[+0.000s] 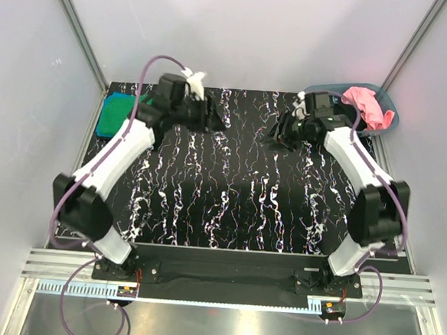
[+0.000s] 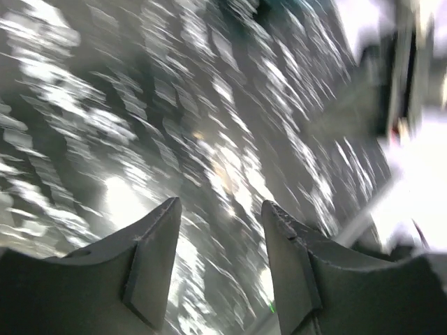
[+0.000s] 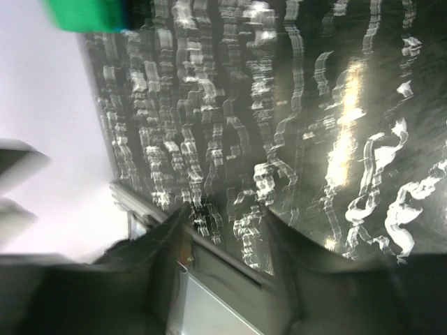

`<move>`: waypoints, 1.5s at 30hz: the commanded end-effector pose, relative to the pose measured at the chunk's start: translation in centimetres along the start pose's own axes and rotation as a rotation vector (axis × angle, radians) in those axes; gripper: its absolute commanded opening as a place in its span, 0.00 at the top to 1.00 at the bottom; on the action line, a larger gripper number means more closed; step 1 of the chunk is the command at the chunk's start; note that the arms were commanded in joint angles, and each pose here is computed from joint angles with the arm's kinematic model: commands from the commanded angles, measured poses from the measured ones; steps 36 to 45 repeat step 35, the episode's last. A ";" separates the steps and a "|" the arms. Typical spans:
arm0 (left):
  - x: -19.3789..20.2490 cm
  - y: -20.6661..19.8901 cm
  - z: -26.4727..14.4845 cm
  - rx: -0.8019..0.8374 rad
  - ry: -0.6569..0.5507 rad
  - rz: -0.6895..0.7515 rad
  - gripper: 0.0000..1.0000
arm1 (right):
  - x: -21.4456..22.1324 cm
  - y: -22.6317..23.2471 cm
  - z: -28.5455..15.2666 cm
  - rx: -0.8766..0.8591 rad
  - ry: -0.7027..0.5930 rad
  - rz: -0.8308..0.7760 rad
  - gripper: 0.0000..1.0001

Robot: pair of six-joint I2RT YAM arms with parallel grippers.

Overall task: Fold and stack the t-shirts
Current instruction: Neatly place the folded tshirt to the corner

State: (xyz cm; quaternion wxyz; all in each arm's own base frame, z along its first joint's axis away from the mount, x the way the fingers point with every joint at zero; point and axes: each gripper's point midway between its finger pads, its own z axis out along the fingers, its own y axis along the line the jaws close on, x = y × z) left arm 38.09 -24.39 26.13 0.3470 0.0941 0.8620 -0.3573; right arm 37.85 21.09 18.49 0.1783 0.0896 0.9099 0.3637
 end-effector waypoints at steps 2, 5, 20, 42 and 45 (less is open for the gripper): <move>3.0 -5.4 -5.5 0.003 -0.017 0.022 0.28 | 2.1 4.2 -6.4 -0.105 -0.068 -0.066 0.01; 2.7 -7.9 -10.7 0.038 -0.133 -0.018 0.01 | 3.5 5.1 -9.8 -0.123 -0.144 -0.084 0.00; 7.0 -9.3 -17.8 0.115 -0.236 -0.083 0.01 | 9.0 7.3 -20.9 -0.162 -0.353 -0.121 0.00; 5.1 -11.3 -19.4 0.182 -0.299 -0.013 0.01 | 9.1 8.0 -23.5 -0.172 -0.448 -0.114 0.00; 5.1 -11.3 -19.4 0.182 -0.299 -0.013 0.01 | 9.1 8.0 -23.5 -0.172 -0.448 -0.114 0.00</move>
